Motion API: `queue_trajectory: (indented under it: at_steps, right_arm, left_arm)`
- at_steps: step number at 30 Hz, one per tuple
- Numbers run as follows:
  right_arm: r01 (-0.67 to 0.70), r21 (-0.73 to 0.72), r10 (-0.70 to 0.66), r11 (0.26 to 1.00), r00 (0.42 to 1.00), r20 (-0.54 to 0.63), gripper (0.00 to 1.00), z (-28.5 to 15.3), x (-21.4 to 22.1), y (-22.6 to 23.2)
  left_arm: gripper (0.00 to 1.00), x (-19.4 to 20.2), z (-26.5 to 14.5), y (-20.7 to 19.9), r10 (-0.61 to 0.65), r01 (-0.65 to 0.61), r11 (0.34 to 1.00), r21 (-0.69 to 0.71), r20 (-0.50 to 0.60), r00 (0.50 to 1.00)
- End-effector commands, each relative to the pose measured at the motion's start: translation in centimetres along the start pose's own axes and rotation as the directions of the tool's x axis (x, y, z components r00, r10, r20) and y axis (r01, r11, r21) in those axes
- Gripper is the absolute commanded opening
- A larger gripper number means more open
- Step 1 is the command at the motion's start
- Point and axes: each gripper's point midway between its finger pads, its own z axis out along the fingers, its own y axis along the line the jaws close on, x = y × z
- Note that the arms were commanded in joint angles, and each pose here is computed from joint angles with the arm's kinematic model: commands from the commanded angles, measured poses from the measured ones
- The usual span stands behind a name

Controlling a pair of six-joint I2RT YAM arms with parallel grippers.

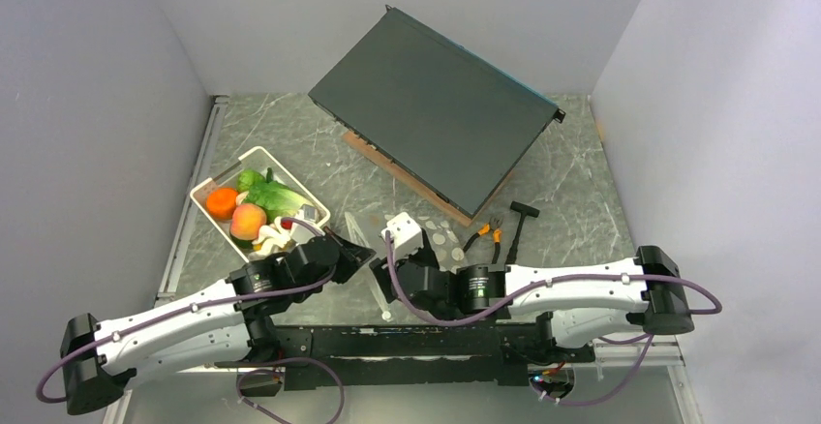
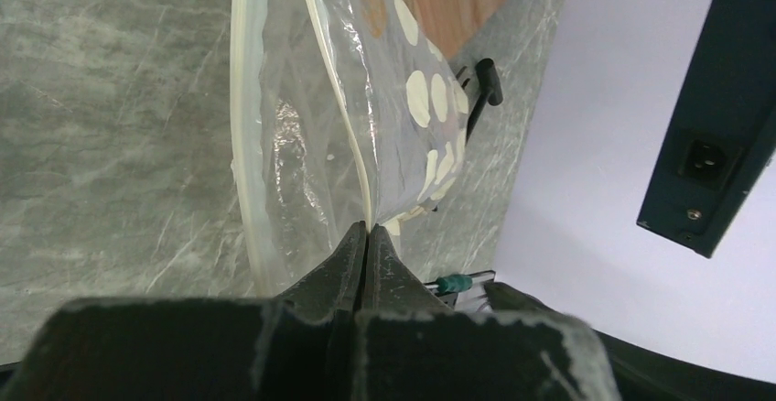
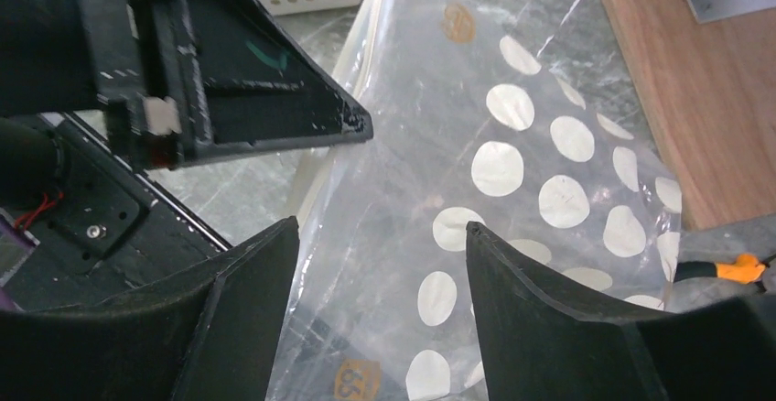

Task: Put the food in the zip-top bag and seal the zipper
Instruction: Pick up the zipper food storage bag at the center of the board.

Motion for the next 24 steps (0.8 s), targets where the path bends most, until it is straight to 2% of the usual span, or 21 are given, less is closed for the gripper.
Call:
queue_trajectory:
  at_steps: [1, 7, 12, 16, 19, 22, 24]
  right_arm:
    - [-0.084, -0.025, 0.085, 0.996, 0.995, 0.055, 0.69, 0.6, -0.5, 0.9]
    - [-0.086, -0.064, 0.089, 0.994, 0.995, 0.045, 0.68, 0.9, -0.3, 1.8]
    - [-0.097, -0.124, 0.104, 0.987, 0.993, 0.049, 0.74, 1.0, 0.2, 2.6]
    - [-0.097, -0.06, 0.099, 0.993, 0.995, 0.03, 0.72, 1.3, 0.3, 2.0]
    - [-0.119, 0.006, 0.118, 0.993, 0.992, 0.034, 0.55, 1.9, 1.3, 0.8]
    - [-0.131, -0.005, 0.131, 0.991, 0.99, 0.05, 0.34, 1.9, 1.3, 0.9]
    - [-0.135, -0.001, 0.135, 0.991, 0.989, 0.06, 0.1, 1.7, 0.7, 0.8]
  left_arm:
    - [0.0, -0.2, -0.7, -1.4, -0.023, 0.023, 0.999, 0.044, -0.005, 1.0]
    - [0.0, -0.1, -1.5, -2.9, 0.028, -0.025, 0.994, 0.107, -0.025, 0.999]
    - [0.0, 1.0, -1.4, -3.3, 0.043, -0.031, 0.986, 0.163, -0.07, 0.997]
    - [0.0, 1.0, -2.2, -5.1, 0.034, -0.013, 0.971, 0.238, -0.084, 0.996]
    - [0.0, 1.2, -2.3, -4.8, 0.03, -0.01, 0.975, 0.222, -0.088, 0.996]
    - [0.0, 1.8, -2.0, -4.7, 0.031, -0.006, 0.973, 0.229, -0.105, 0.994]
    - [0.0, 1.7, -1.9, -4.4, 0.051, -0.031, 0.979, 0.2, -0.097, 0.994]
